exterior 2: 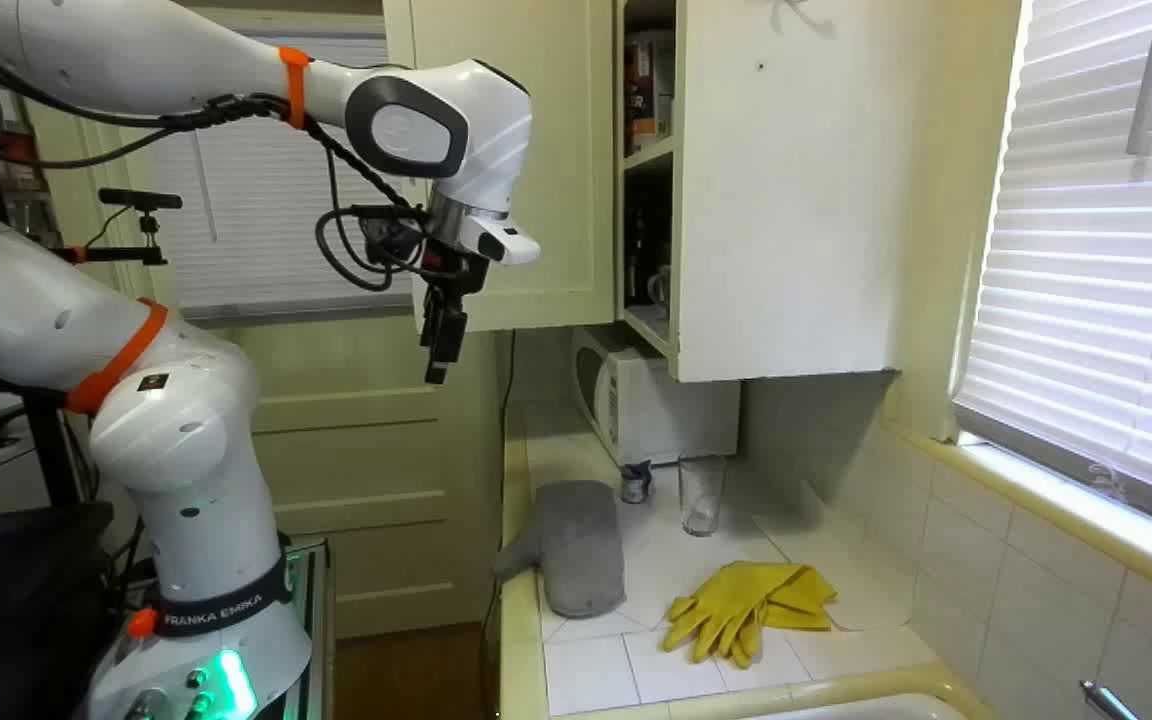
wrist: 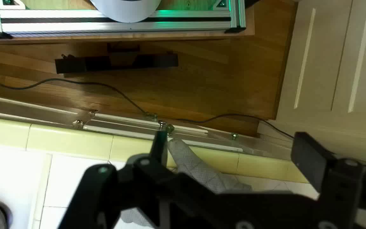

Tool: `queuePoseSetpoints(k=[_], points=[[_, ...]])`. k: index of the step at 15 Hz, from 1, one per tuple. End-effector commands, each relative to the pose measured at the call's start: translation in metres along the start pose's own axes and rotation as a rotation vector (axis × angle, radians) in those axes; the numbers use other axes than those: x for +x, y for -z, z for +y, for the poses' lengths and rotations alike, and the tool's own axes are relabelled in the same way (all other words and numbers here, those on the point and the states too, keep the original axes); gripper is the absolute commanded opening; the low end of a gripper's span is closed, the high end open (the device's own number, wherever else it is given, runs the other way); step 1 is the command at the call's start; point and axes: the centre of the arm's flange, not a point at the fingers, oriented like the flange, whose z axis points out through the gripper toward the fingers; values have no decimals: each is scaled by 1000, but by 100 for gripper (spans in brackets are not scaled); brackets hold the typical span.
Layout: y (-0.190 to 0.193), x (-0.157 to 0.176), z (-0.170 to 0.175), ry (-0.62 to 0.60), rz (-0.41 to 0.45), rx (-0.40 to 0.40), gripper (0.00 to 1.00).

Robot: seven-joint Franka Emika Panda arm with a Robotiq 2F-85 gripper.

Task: Close the open upper cabinet door.

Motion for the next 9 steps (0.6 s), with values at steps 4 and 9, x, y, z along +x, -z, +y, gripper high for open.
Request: queuePoseSetpoints(k=[4, 9], points=[[0, 0, 0, 0, 0, 0, 100], [59, -32, -74, 280, 90, -92, 100]])
